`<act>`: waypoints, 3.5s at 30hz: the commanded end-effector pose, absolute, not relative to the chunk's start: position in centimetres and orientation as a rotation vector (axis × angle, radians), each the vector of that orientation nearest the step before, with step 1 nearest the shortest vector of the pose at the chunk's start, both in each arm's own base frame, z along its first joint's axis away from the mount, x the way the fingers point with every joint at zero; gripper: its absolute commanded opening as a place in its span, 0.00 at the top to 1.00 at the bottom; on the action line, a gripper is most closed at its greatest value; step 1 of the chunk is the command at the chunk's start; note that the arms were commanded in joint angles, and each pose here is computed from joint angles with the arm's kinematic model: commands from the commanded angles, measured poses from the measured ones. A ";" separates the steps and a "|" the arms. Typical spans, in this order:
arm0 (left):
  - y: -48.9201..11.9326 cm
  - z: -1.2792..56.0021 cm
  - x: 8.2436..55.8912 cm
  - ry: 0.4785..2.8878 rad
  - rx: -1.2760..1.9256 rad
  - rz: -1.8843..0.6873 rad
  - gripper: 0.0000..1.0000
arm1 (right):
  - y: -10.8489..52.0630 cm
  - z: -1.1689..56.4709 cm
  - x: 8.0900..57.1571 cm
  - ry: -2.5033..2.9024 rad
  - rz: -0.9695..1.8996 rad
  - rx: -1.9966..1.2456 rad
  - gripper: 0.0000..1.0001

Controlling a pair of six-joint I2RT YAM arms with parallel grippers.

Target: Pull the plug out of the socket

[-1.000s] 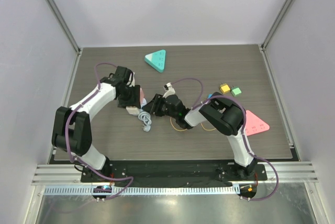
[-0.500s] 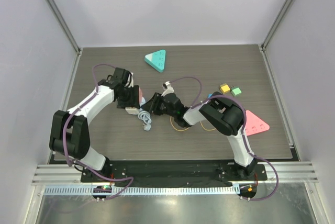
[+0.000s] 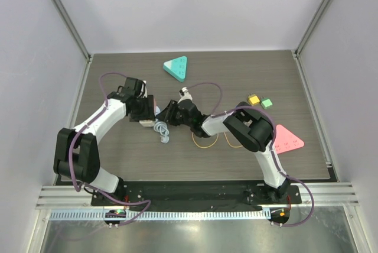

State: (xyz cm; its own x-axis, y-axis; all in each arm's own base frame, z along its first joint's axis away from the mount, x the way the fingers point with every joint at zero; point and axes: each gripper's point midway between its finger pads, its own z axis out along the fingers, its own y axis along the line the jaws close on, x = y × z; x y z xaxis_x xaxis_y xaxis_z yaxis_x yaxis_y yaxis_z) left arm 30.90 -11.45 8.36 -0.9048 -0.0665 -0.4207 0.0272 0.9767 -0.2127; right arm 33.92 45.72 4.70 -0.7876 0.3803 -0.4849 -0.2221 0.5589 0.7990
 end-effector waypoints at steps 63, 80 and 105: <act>-18.6 14.9 30.8 2.508 0.042 -0.817 0.20 | 40.8 5.0 32.4 2.352 0.577 -0.038 0.37; -17.8 12.9 30.4 2.594 0.090 -0.571 0.28 | 41.4 9.8 31.6 2.231 0.882 0.044 0.33; -17.6 9.3 30.4 2.704 0.120 -0.387 0.34 | 37.8 10.0 31.8 2.089 1.207 0.186 0.34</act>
State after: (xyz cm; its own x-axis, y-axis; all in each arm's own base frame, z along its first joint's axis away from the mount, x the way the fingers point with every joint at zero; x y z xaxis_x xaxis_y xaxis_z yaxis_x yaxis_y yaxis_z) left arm 29.66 -17.24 8.51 -0.9243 0.0165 -0.3814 0.1252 0.9569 -0.2621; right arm 31.05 37.08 8.59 -0.7584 0.4088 -0.5076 -0.1838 0.6132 0.7683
